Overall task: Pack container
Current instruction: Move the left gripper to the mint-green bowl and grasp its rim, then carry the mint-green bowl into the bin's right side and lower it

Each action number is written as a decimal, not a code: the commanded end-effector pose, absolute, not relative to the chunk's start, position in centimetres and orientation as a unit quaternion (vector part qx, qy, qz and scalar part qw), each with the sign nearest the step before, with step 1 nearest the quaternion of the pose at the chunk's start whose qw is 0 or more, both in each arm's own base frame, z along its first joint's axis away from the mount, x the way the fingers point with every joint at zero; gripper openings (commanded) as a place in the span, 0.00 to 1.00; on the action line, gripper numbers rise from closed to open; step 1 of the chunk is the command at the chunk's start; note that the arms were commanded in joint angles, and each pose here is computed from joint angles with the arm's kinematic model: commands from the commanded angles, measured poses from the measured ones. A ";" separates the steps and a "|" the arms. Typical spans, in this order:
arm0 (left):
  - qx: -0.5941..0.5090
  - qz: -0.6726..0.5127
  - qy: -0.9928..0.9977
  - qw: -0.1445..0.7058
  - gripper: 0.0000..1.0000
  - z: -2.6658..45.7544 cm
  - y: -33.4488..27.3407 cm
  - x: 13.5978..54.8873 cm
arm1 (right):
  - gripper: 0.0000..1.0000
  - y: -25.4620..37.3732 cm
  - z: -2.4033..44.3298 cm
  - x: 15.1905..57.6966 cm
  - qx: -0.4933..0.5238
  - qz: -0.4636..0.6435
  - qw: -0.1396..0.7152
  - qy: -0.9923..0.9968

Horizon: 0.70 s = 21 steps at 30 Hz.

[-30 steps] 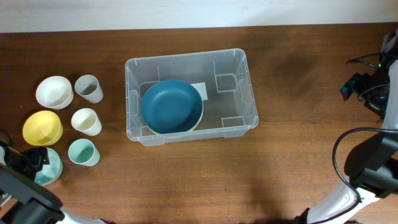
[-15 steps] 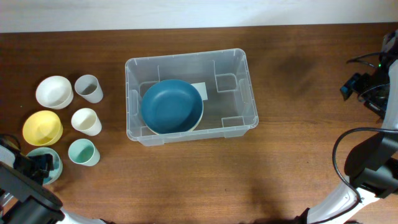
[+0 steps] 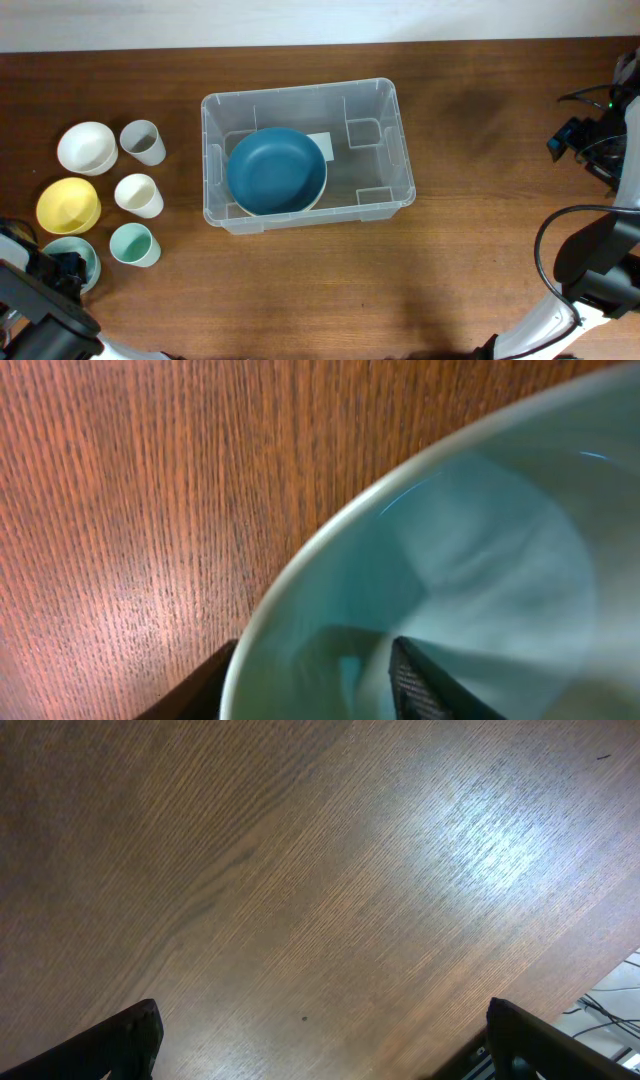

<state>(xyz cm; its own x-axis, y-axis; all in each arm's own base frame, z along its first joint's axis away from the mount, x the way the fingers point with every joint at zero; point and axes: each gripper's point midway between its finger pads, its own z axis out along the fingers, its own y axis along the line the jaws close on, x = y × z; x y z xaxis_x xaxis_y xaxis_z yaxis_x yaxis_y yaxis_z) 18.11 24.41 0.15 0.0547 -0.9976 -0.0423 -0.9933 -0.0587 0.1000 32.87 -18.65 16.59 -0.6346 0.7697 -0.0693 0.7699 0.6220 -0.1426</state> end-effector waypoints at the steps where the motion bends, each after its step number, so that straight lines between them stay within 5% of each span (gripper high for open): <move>1: 0.727 -0.054 -0.684 0.029 0.38 -0.1 24.4 17.6 | 0.99 -18.8 16.5 32.7 0.431 -0.082 -0.001 0.898; 6: 0.727 -0.053 -0.684 0.026 0.26 0.9 24.9 18.1 | 0.99 -18.8 16.5 32.7 0.431 -0.082 -0.001 0.898; 9: 0.727 -0.053 -0.684 0.023 0.06 2.2 25.5 18.5 | 0.99 -18.8 16.5 32.7 0.431 -0.082 -0.001 0.898; 11: 0.727 -0.054 -0.684 0.022 0.01 2.7 25.7 18.7 | 0.99 -18.8 16.5 32.7 0.431 -0.082 -0.001 0.898; 21: 0.728 -0.055 -0.683 -0.007 0.02 8.8 27.5 20.2 | 0.99 -18.8 16.5 32.7 0.431 -0.082 -0.001 0.898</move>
<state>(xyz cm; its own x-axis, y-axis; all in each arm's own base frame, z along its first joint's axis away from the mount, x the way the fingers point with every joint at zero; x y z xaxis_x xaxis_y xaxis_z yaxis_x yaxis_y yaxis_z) 19.32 25.76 5.85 0.0515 -0.9984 -0.0251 -0.9929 -0.0539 0.1058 32.88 -18.65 16.59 -0.6352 0.7692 -0.0696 0.7695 0.6225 -0.1425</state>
